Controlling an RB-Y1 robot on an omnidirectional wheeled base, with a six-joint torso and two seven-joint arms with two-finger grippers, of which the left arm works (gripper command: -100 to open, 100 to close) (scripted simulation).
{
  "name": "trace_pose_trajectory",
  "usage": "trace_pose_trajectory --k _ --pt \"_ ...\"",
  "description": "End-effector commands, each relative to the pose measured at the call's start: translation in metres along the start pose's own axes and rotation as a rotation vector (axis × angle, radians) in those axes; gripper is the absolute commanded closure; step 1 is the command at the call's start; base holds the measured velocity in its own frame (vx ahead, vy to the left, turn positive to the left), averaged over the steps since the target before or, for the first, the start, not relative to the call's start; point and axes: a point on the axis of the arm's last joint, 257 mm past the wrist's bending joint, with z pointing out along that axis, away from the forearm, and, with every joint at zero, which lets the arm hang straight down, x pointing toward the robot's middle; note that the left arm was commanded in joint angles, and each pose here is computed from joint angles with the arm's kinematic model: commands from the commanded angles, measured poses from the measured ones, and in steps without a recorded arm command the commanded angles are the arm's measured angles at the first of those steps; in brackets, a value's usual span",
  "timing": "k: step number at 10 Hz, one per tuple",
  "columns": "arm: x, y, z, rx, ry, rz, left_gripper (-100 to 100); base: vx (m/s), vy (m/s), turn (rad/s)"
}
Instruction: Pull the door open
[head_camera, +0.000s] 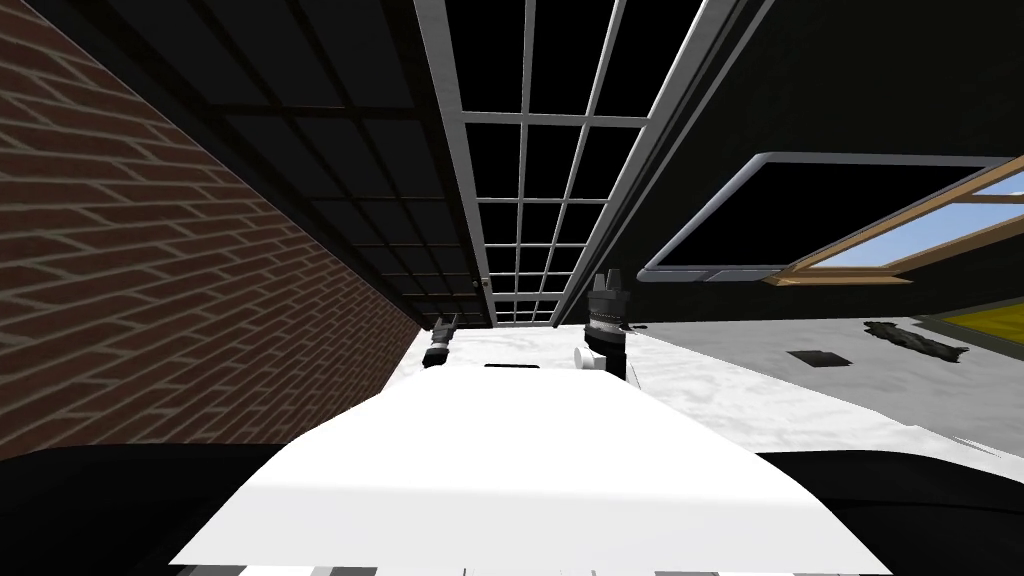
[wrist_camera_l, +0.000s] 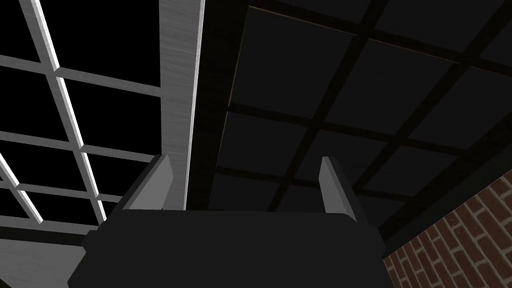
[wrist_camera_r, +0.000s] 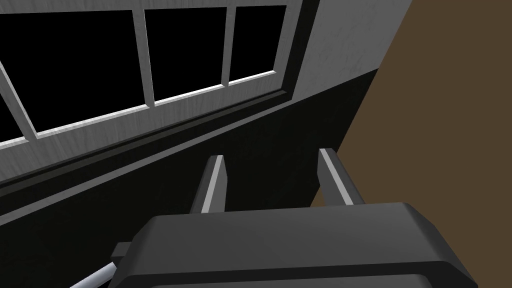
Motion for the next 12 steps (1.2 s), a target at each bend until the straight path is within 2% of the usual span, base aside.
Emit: trace_pose_trajectory --k 1,12 --pt "0.008 0.003 -0.0021 -0.007 0.012 0.030 -100 0.105 0.006 -0.046" --pt "0.056 0.016 -0.0197 -0.043 0.096 0.208 -100 0.114 0.010 -0.058"
